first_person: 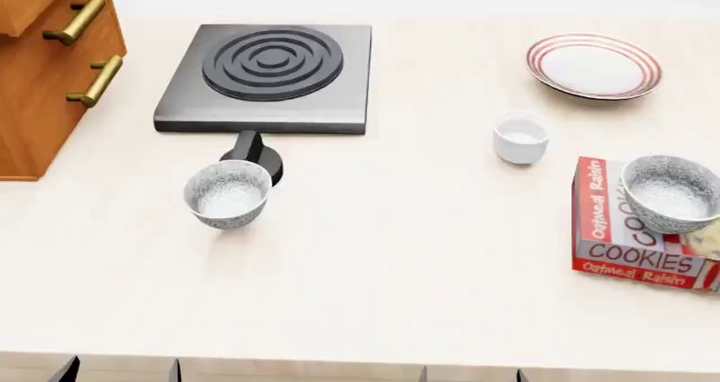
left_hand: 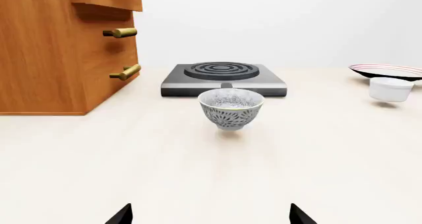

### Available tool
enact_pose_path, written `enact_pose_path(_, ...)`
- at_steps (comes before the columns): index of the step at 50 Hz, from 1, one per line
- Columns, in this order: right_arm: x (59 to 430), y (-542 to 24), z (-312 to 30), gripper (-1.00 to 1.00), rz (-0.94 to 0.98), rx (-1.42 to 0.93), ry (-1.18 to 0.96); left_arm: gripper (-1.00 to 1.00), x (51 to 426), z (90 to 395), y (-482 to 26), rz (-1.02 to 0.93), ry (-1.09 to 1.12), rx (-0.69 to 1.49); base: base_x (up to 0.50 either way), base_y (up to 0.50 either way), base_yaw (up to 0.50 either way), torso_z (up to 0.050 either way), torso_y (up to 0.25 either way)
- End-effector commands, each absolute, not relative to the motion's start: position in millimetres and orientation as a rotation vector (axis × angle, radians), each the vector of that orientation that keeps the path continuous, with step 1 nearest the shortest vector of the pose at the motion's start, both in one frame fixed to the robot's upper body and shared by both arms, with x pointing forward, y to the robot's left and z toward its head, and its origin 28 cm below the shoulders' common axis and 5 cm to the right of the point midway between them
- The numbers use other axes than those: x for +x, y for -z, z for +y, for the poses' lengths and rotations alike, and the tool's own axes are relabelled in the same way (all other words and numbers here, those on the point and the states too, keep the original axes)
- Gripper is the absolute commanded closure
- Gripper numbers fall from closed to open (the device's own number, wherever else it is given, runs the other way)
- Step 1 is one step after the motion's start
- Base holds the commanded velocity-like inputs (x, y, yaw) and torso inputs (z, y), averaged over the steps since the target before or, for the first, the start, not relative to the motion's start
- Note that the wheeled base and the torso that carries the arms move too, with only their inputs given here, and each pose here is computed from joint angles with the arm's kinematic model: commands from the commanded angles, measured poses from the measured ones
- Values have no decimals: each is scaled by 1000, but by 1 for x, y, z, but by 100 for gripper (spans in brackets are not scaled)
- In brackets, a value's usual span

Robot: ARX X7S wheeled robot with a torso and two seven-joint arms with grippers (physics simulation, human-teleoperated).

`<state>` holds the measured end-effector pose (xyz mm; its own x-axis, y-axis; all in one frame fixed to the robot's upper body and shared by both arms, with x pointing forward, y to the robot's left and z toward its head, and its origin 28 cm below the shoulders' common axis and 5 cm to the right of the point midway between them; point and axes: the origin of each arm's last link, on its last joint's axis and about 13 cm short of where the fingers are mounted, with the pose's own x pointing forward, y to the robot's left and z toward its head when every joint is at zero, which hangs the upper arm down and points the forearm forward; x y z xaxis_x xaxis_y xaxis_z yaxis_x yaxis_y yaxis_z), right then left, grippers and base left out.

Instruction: Pick the akita bowl on the cookies box and place it on the plate.

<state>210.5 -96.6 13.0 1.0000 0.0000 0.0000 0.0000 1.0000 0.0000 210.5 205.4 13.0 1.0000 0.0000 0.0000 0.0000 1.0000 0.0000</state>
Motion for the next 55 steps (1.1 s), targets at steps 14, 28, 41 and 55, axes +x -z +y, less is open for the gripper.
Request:
enact_pose_path(14,211,-11,-97,-100,4,19,5,-100,212,205,-12,0,-5,10,0,0,0,0,0)
enact_pose_path(28,197,-68,-99,-100,-227,-22,16,-100,206,208,-72,-197,21,-10,210,0,0,0,0)
enact_pose_path(41,184,-129,-112,-100,-360,48,35,-100,194,214,-124,-315,29,-56,500,0,0,0,0)
enact_pose_path(55,176,-134,-113,-100,-409,23,33,-100,194,219,-127,-335,5,-59,500,0,0,0,0)
